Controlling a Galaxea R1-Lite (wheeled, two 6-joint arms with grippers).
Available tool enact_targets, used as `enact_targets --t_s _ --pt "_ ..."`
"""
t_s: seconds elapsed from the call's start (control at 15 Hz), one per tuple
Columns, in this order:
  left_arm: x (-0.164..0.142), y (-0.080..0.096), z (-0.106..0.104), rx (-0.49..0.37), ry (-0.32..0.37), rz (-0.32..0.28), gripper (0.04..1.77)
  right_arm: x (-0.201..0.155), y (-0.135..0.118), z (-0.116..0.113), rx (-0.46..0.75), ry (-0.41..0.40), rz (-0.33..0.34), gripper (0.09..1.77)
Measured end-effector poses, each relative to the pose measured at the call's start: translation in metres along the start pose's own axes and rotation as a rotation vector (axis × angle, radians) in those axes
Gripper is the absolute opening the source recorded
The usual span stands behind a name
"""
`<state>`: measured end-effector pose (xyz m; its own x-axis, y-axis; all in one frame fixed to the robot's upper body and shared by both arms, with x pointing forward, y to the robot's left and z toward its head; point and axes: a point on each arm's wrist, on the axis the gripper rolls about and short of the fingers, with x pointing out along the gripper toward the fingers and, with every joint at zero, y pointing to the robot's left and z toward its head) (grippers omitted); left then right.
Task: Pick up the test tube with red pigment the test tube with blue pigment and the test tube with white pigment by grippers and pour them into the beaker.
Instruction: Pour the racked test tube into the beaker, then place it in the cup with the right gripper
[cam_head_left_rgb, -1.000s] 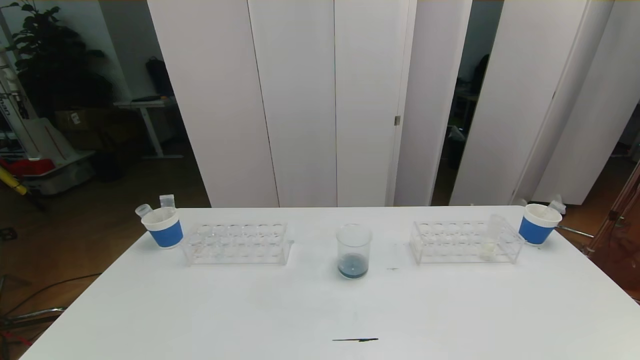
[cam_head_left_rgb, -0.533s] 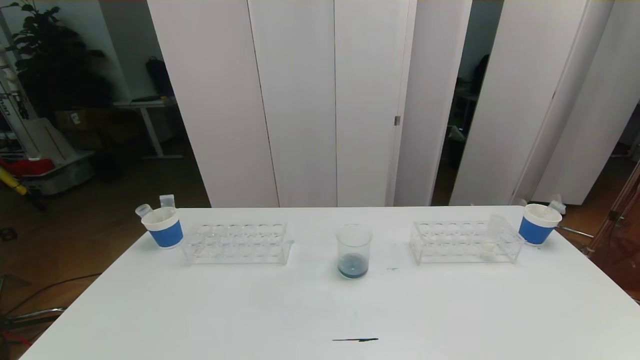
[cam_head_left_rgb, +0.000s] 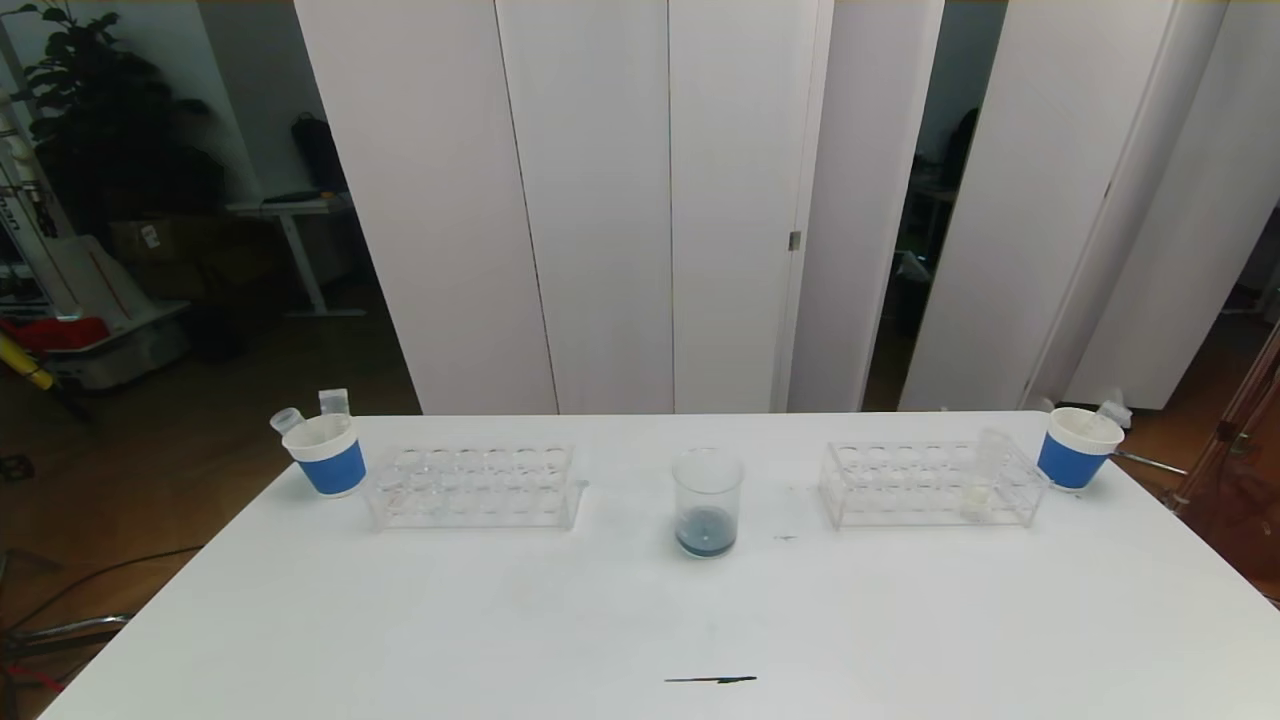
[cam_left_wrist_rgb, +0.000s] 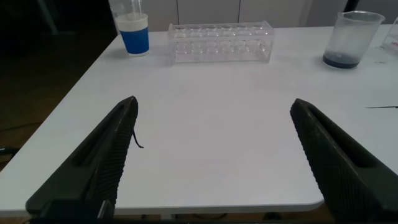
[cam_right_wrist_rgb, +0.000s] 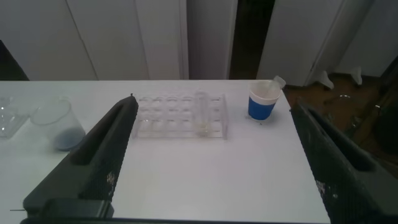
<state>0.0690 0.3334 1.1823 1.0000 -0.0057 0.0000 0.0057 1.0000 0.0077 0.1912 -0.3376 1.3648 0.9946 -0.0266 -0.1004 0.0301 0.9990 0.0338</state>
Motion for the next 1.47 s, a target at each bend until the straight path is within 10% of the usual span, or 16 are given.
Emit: enact_targets --t_s 0.47,0.93,1.47 --pt "0.0 0.0 0.0 0.0 0.0 0.0 1.75 0.148 0.005 -0.026 0.025 0.093 0.008 1.75" --pt "0.0 0.0 0.0 0.0 0.0 0.0 1.75 0.166 0.002 -0.119 0.021 0.198 0.0 1.75" --pt "0.0 0.0 0.0 0.001 0.0 0.0 1.75 0.215 0.004 -0.139 0.01 0.193 0.008 1.75"
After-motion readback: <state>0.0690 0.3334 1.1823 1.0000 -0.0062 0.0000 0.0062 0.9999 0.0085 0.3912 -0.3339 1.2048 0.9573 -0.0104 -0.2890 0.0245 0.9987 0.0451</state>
